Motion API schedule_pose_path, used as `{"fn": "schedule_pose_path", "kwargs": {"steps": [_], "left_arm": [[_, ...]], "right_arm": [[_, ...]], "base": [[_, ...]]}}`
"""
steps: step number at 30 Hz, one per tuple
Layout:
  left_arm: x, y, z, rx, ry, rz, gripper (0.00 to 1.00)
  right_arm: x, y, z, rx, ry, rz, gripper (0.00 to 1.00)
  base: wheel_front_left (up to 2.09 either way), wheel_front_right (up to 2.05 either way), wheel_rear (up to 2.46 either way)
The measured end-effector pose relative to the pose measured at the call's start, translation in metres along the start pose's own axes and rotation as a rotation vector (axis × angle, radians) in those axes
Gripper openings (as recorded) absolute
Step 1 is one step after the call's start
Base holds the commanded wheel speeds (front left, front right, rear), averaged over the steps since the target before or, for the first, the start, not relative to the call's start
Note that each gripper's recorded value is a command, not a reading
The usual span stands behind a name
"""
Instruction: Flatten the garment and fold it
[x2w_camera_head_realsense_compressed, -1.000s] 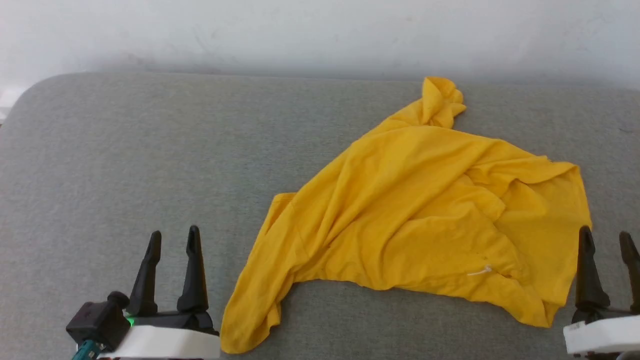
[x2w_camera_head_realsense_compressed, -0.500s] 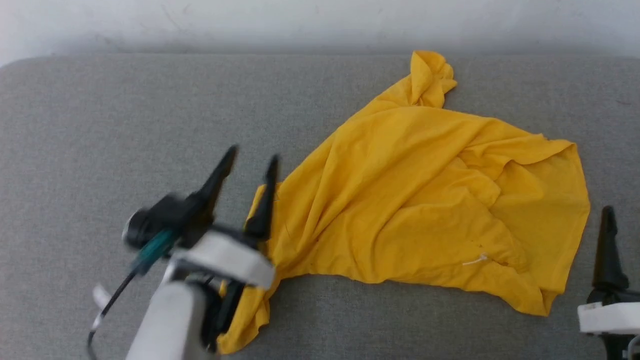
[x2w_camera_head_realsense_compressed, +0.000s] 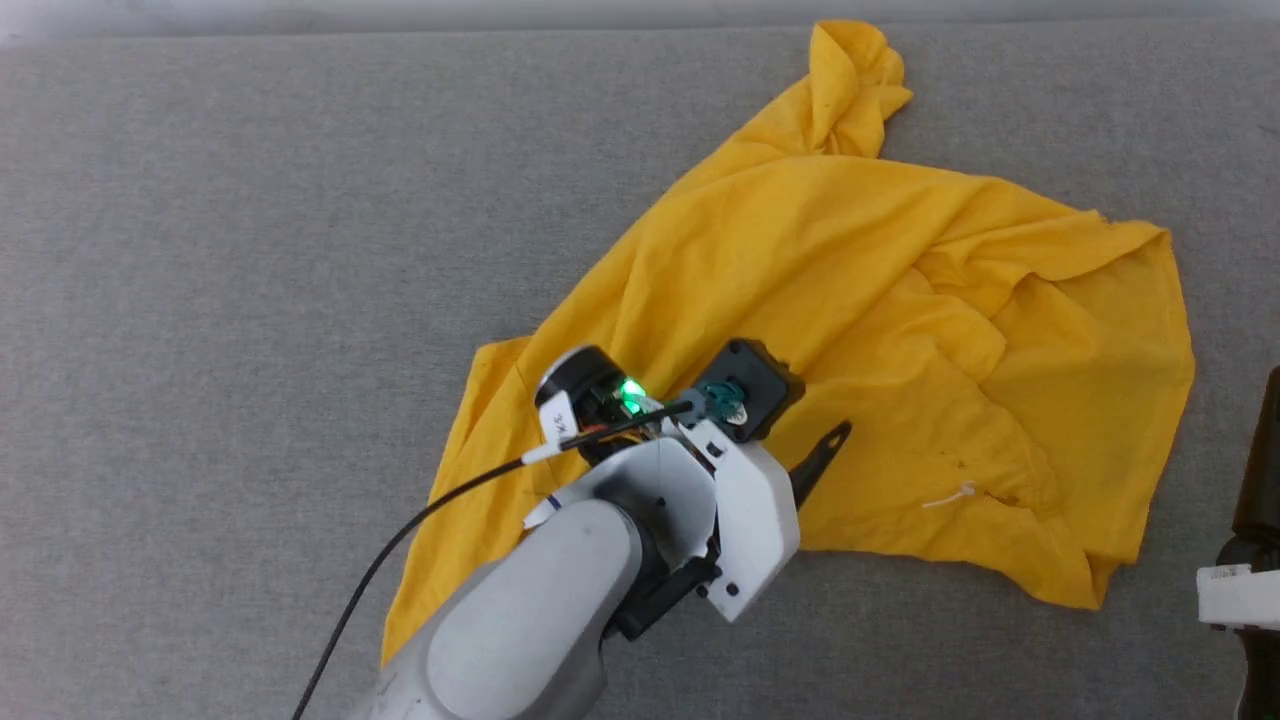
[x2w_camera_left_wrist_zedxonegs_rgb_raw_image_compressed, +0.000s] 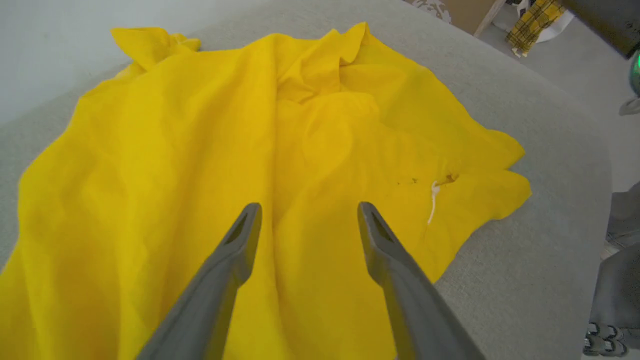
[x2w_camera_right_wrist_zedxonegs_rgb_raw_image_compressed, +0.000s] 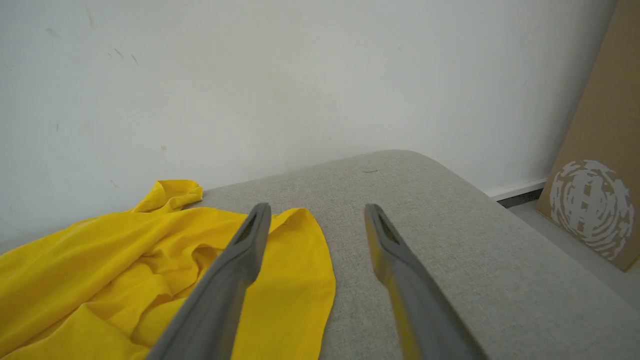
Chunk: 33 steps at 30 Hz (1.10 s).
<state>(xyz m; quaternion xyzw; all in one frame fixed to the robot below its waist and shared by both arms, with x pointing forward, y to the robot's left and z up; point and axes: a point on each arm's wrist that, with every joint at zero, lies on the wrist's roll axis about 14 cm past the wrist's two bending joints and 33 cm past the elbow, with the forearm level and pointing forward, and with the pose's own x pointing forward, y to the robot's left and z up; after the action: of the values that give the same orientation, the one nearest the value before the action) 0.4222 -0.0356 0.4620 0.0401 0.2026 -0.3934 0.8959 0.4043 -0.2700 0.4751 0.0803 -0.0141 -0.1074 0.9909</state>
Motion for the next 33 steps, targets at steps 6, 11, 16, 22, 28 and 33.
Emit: {"fn": "schedule_pose_path", "kwargs": {"steps": [6,11,16,22,28,33], "left_arm": [[0.009,-0.005,-0.062,0.033,0.235,-0.046,1.00],[0.015,-0.001,-0.073,0.114,0.310,-0.050,1.00],[0.015,-0.012,-0.073,0.135,0.324,-0.085,0.00],[0.007,-0.032,-0.053,0.018,0.242,-0.137,0.00],[-0.037,-0.096,-0.015,-0.114,0.151,-0.378,0.00],[-0.093,-0.092,-0.056,-0.207,0.290,-0.396,0.00]], "right_arm": [[-0.003,-0.006,-0.008,0.014,0.019,-0.022,1.00],[-0.006,-0.011,-0.009,0.016,0.022,-0.037,1.00],[-0.007,-0.012,-0.008,0.019,0.019,-0.040,1.00],[-0.007,-0.009,-0.001,0.032,-0.001,-0.032,1.00],[-0.003,0.002,0.008,0.044,-0.014,0.002,1.00],[-0.001,0.016,0.009,0.056,-0.007,0.040,1.00]], "base": [[0.00,0.00,0.00],[0.00,0.00,0.00],[0.00,0.00,0.00],[0.00,0.00,0.00],[0.00,0.00,0.00],[0.00,0.00,0.00]]}}
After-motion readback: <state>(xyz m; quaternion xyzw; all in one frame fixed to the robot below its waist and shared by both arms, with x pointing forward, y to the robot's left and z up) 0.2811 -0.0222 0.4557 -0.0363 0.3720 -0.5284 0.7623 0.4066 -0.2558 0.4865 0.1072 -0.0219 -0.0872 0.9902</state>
